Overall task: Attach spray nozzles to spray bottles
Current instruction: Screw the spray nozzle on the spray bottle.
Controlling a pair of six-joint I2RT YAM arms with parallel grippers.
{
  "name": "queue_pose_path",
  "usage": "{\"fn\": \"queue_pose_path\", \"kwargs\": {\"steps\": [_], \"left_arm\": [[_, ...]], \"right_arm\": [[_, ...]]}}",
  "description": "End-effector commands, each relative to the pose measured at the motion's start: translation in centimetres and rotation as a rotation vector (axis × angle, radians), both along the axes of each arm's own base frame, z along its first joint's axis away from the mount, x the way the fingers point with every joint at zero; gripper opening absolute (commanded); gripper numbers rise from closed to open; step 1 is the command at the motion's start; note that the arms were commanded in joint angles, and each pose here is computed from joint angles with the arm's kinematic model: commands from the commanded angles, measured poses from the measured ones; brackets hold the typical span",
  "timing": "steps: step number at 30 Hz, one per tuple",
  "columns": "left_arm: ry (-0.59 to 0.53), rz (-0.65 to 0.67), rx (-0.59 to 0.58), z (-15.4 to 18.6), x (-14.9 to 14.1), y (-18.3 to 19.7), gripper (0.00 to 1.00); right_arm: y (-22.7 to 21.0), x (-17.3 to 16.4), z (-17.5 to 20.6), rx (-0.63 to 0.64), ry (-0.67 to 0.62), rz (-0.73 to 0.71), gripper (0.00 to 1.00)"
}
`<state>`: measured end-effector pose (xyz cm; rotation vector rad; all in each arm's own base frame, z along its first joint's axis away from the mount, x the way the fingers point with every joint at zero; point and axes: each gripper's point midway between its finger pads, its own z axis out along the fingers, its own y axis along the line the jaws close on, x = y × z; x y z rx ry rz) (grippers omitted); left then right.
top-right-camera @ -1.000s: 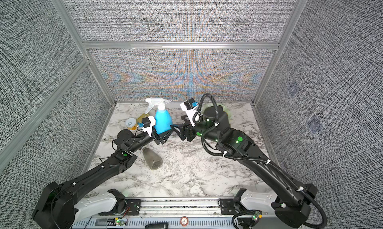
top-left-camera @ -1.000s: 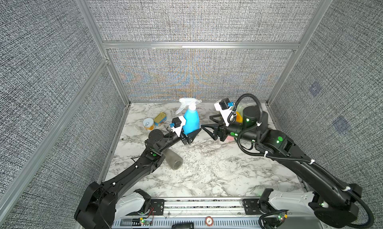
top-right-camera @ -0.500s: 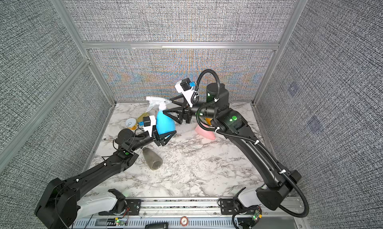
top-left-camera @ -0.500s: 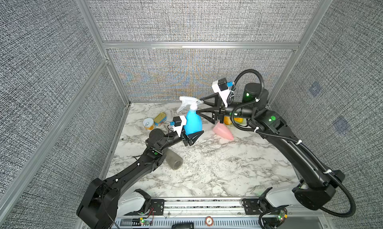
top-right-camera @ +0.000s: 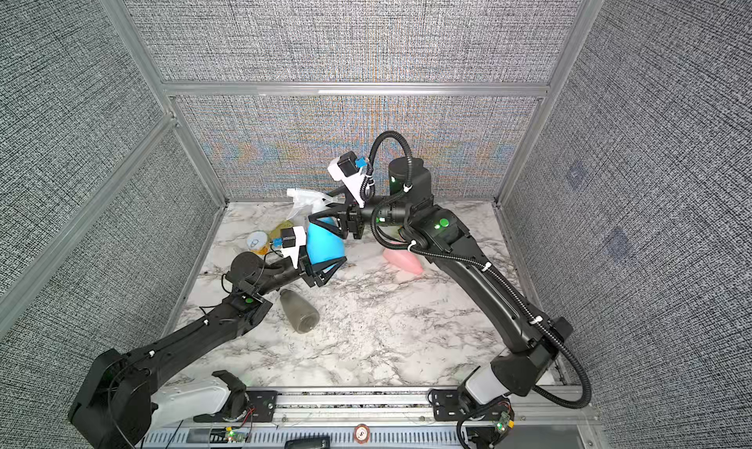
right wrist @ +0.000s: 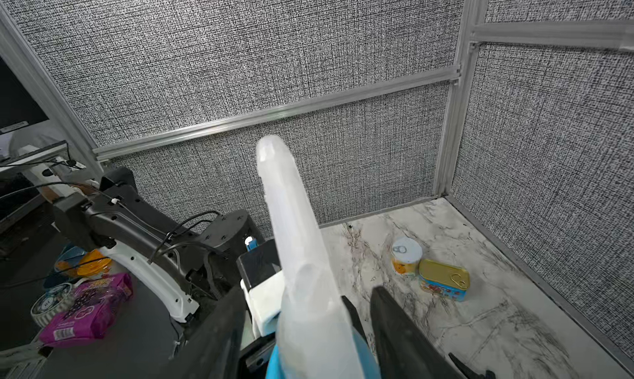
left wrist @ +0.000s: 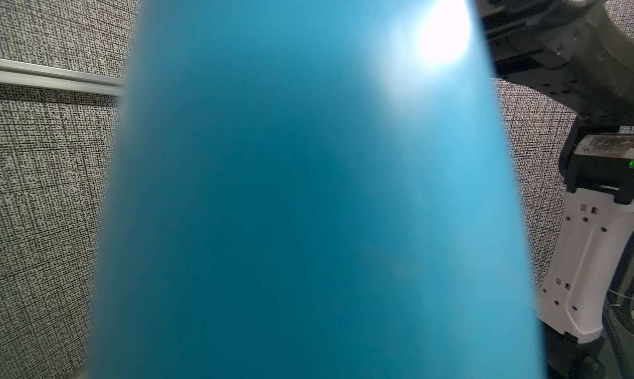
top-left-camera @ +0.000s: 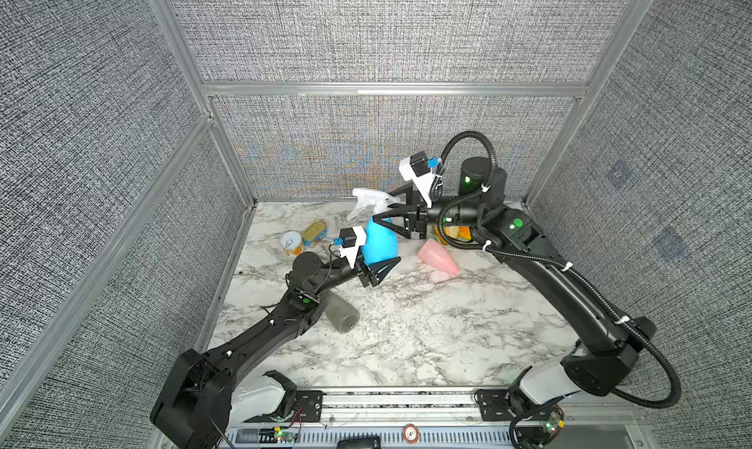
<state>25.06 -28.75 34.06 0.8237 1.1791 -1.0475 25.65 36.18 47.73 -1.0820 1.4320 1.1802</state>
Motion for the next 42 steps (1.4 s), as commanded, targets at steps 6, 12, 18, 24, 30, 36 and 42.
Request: {"fn": "queue_pose_path", "kwargs": {"steps": [6,12,18,24,30,36,42], "left_arm": [[-0.049,-0.006,-0.019,1.3,-0.4,0.1,0.66],[-0.049,0.004,-0.014,1.3,-0.3,0.2,0.66],[-0.054,0.033,-0.002,1.2,0.1,0.3,0.66],[-0.089,0.109,0.051,1.1,1.1,0.7,0.65],[-0.123,0.182,0.079,1.1,1.7,1.4,0.65],[-0.141,0.257,0.092,1.2,2.4,2.2,0.65],[-0.149,0.323,0.103,0.9,3.3,2.8,0.65]], "right_arm": [[0.4,-0.7,0.1,0.011,0.004,0.032,0.43],[0.6,-0.9,-0.5,0.005,0.018,0.041,0.25],[0.9,-1.1,-1.0,0.01,0.052,0.038,0.15],[1.7,0.2,-2.7,0.002,0.145,-0.084,0.02],[2.0,1.3,-4.6,-0.052,0.154,-0.277,0.0],[1.9,2.2,-6.0,-0.118,0.14,-0.484,0.0],[1.5,3.1,-6.7,-0.171,0.125,-0.735,0.0]]}}
